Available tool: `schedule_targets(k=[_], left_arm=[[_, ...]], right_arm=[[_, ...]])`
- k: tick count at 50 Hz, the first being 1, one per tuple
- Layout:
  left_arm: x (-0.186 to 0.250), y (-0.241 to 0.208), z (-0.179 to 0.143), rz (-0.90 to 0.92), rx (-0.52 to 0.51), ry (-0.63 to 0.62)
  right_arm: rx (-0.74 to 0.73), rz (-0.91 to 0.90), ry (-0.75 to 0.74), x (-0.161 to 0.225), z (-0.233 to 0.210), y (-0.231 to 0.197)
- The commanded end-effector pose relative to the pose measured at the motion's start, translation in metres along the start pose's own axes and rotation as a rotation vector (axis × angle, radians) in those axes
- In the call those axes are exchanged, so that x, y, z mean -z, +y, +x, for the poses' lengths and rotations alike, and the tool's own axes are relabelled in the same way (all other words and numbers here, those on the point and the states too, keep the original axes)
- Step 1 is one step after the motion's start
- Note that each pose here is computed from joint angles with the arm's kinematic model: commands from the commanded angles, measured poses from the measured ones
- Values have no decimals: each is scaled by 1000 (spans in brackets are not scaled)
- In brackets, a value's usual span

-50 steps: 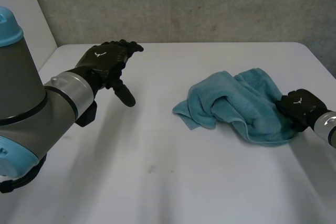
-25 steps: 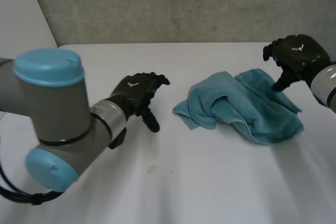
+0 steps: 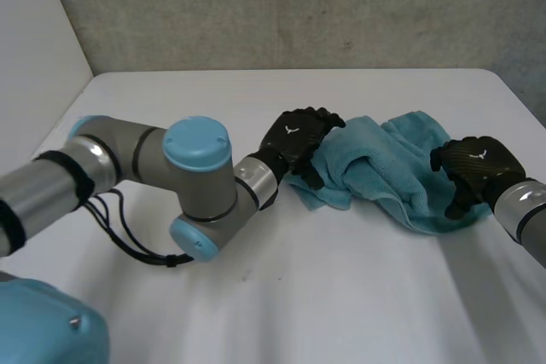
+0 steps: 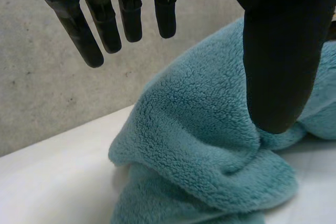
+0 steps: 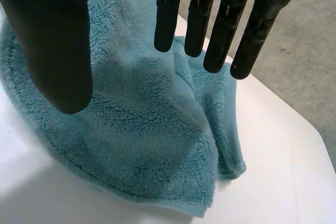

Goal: Fold the laundry

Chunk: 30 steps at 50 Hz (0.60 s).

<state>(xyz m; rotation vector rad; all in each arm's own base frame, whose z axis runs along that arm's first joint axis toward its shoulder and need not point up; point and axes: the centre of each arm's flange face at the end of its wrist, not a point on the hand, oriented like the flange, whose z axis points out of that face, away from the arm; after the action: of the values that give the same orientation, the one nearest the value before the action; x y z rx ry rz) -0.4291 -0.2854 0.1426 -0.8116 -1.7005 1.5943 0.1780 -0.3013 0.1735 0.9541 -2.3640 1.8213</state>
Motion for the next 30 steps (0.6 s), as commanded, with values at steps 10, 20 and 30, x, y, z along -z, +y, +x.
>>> schedule_targets(k=[10, 20, 30], left_arm=[[-22, 26, -1, 26, -33, 27], [-6, -35, 0, 134, -114, -61], [79, -128, 4, 183, -241, -132]], right_arm=[[9, -10, -12, 2, -4, 3], [23, 0, 0, 3, 0, -1], [23, 53, 76, 9, 22, -19]])
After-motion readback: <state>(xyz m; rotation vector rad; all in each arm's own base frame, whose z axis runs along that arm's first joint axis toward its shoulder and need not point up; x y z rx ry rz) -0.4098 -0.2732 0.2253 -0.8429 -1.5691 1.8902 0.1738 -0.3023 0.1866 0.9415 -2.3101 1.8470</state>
